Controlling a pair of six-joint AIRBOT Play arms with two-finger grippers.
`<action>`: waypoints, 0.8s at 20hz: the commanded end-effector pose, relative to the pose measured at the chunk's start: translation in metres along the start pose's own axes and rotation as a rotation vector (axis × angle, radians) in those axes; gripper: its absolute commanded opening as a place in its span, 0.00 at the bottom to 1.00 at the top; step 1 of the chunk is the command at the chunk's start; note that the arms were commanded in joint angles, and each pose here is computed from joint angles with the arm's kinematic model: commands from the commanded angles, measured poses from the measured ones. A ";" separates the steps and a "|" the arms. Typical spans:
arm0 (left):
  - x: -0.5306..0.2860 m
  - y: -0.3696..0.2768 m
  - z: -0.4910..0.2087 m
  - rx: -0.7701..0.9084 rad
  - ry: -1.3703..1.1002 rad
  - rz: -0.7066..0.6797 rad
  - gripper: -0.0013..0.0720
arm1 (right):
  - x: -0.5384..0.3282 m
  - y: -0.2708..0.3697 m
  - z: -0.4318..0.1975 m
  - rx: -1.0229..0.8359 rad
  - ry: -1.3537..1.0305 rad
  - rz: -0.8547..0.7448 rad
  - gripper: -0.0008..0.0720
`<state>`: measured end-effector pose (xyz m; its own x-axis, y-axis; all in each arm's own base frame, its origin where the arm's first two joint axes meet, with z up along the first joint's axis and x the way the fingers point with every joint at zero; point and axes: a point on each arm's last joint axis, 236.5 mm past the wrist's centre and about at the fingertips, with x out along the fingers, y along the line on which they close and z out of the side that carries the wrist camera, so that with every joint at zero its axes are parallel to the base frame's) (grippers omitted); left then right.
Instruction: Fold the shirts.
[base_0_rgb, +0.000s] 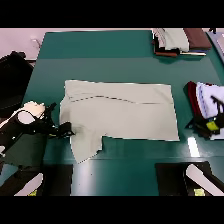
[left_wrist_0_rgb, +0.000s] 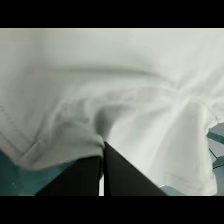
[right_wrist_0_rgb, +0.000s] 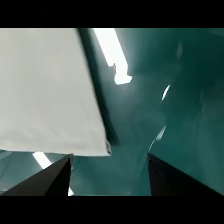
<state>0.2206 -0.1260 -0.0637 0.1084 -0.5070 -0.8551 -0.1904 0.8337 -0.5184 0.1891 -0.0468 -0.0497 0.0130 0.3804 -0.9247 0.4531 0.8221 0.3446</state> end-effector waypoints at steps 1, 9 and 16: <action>-0.003 -0.002 0.004 0.018 -0.011 0.000 0.06 | 0.041 -0.001 -0.033 0.122 0.132 0.140 0.74; -0.007 0.001 -0.005 0.057 0.036 0.021 0.05 | 0.051 0.052 0.001 -0.067 0.028 0.154 0.14; -0.057 0.005 -0.057 0.173 0.054 0.102 0.05 | -0.006 0.039 -0.029 -0.317 0.001 -0.091 0.04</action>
<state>0.1902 -0.1094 -0.0326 0.0917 -0.4400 -0.8933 -0.0582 0.8932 -0.4459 0.2034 0.0061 -0.0445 0.0314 0.3990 -0.9164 0.2279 0.8898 0.3953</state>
